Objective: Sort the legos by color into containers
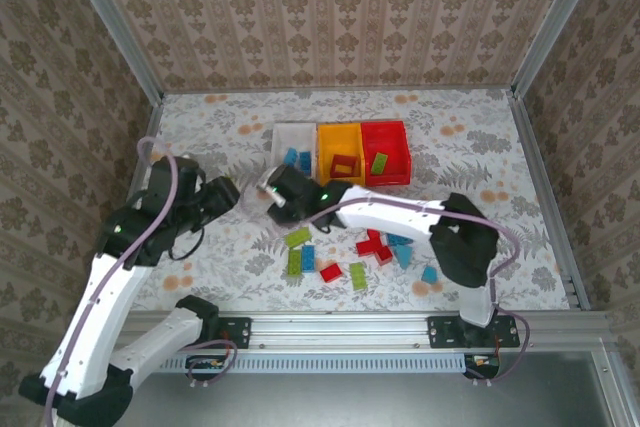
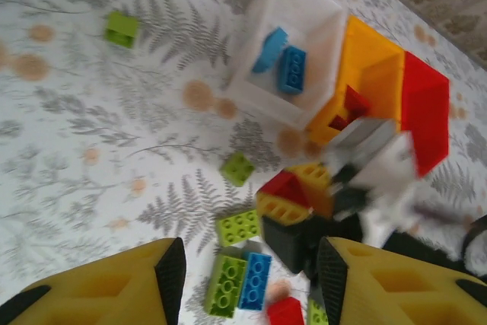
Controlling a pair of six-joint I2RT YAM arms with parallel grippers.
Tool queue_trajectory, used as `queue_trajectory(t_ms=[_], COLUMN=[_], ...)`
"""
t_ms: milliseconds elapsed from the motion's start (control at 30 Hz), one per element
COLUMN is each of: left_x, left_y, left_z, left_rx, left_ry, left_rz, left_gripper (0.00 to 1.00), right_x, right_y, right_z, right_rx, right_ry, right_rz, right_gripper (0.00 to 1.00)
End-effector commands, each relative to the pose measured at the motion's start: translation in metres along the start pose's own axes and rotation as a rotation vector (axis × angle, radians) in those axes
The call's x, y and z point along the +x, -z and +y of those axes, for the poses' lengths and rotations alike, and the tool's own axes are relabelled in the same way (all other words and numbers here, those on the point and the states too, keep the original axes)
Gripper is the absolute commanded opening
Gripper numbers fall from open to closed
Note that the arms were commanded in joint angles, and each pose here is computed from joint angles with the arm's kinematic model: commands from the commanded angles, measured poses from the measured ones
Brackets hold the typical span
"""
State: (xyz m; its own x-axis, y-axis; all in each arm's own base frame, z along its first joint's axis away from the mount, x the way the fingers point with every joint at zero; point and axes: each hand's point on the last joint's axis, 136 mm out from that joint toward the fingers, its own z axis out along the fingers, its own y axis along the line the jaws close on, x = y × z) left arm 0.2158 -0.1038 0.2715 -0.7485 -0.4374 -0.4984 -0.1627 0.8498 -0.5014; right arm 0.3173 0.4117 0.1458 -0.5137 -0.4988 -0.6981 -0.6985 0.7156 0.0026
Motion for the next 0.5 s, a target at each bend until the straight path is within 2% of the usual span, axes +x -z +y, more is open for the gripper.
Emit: queue_trajectory(t_ms=[0, 133, 233, 467], left_x=[0.006, 0.006, 0.008, 0.009], left_y=[-0.029, -0.056, -0.072, -0.101], left_z=[-0.026, -0.052, -0.070, -0.096], left_rx=[0.102, 0.141, 0.153, 0.163], left_ry=[-0.053, -0.123, -0.188, -0.279], left_rz=[0.072, 0.119, 0.143, 0.167], left_gripper=[0.52, 0.52, 0.52, 0.52], right_x=[-0.033, -0.026, -0.027, -0.028], right_y=[0.021, 0.013, 0.001, -0.041], right_z=[-0.054, -0.128, -0.170, -0.215], right_rx=[0.083, 0.222, 0.269, 0.242], right_ry=[-0.200, -0.382, -0.485, -0.642], right_rz=[-0.134, -0.101, -0.098, -0.052], right_gripper=[0.26, 0.26, 0.26, 0.28])
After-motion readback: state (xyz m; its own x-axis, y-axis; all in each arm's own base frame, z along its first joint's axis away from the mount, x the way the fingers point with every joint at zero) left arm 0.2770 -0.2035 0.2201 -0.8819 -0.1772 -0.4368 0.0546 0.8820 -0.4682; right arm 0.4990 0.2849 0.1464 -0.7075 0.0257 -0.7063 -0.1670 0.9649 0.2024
